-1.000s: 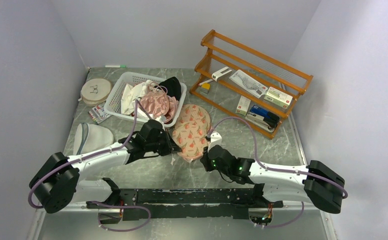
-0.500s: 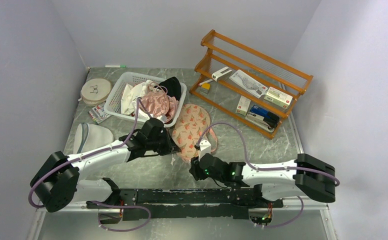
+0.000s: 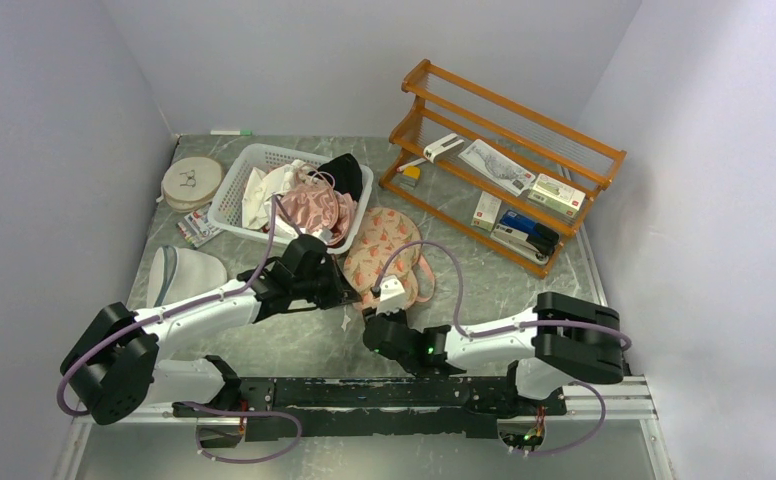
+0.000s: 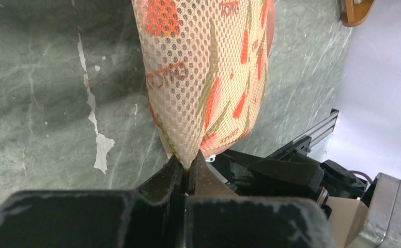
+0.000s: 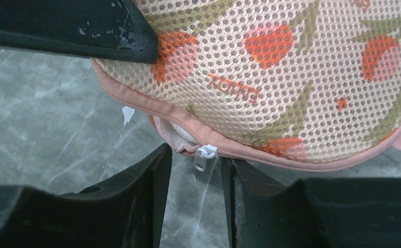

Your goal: Unzip the laundry bag and remove the bra

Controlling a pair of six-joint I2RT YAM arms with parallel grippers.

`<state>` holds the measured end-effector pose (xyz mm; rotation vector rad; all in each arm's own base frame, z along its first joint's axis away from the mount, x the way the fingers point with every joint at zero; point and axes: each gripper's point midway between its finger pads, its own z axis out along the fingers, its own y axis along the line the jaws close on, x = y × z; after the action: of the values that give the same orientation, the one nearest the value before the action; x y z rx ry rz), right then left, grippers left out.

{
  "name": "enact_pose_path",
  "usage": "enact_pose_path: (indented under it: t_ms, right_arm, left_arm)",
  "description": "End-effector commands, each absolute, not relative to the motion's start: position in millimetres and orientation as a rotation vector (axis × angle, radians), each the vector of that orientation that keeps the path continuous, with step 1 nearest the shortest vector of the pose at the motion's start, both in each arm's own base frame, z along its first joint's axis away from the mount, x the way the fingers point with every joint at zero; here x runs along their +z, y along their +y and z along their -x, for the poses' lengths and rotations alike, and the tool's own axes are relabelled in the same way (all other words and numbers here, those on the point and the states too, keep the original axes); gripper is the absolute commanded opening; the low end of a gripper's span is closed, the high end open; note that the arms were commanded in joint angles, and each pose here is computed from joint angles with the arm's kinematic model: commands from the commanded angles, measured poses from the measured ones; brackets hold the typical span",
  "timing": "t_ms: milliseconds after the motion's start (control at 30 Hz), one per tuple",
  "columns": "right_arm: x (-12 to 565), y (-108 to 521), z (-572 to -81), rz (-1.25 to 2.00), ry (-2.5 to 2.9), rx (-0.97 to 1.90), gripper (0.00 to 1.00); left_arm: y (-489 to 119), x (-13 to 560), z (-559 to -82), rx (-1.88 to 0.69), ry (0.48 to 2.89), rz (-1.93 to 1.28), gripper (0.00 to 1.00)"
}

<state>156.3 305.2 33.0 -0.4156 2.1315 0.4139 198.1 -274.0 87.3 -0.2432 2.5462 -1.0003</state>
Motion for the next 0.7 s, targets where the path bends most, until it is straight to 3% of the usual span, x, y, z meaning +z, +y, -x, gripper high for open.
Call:
enact_pose_path:
  t_ms: [0, 100, 267, 567, 600, 667]
  right_arm:
    - [44, 300, -174, 0.264, 2.083, 0.306, 0.38]
    - [46, 296, -173, 0.253, 2.094, 0.274, 0.31]
    - [47, 290, -164, 0.309, 2.120, 0.268, 0.02]
    - [66, 298, -152, 0.527, 2.075, 0.608, 0.00]
    - [67, 299, -152, 0.528, 2.075, 0.666, 0.00]
    - [67, 299, -151, 0.519, 2.071, 0.763, 0.00]
  left_arm:
    - [-281, 104, -207, -1.052, 2.493, 0.250, 0.07]
    - [-280, 102, -207, -1.045, 2.492, 0.252, 0.07]
    - [-274, 99, -206, -1.000, 2.503, 0.248, 0.07]
    - [-275, 96, -203, -1.000, 2.511, 0.158, 0.08]
    - [-277, 94, -202, -1.015, 2.514, 0.150, 0.13]
    - [-280, 92, -198, -1.051, 2.517, 0.152, 0.38]
